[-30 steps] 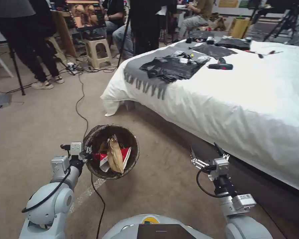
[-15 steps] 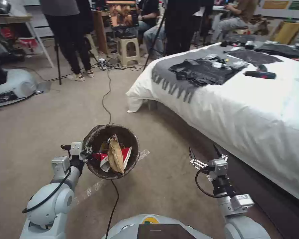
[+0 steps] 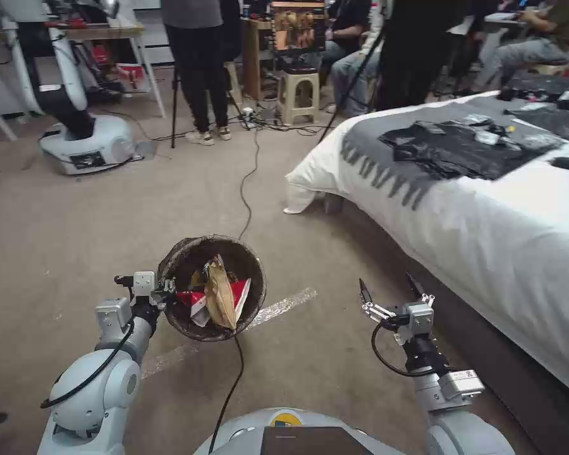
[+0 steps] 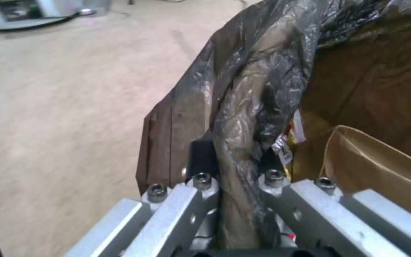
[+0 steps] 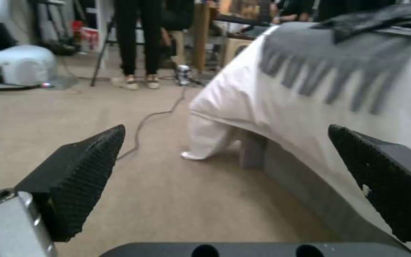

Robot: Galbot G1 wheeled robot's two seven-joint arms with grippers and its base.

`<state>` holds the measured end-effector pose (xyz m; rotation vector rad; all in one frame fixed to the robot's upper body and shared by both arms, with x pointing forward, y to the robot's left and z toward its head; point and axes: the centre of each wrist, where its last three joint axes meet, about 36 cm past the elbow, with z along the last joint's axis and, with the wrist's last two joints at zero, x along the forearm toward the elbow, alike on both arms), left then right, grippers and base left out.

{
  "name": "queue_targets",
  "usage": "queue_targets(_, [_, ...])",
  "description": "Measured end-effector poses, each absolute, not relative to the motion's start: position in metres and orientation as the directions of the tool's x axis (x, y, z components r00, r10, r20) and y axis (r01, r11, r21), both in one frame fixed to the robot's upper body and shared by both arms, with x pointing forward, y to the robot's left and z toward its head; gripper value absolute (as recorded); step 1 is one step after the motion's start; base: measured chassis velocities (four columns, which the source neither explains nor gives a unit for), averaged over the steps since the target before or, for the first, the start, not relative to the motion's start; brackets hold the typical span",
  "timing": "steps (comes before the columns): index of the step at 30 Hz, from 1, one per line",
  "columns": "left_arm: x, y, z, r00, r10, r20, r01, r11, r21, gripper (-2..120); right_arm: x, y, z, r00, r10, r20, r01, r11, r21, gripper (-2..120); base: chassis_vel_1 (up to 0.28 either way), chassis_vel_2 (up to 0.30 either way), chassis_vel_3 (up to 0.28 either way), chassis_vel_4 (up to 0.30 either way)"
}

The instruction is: Pick up the trash bin, then pick up the garbage from the floor and place it into the trash bin.

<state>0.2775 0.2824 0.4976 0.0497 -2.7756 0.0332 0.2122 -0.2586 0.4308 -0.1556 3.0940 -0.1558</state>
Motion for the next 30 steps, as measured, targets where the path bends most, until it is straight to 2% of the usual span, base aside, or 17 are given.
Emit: queue_targets(30, [0.2746,0.2816,0.5014,-0.941,-0.034,0.335,-0.040,0.999,-0.010,3,0.2139,-0.2553,0.4321,-0.994,-0.104,-0.044,-0.100,0.990,-0.097,100,0.113,0.112,0.110,0.110])
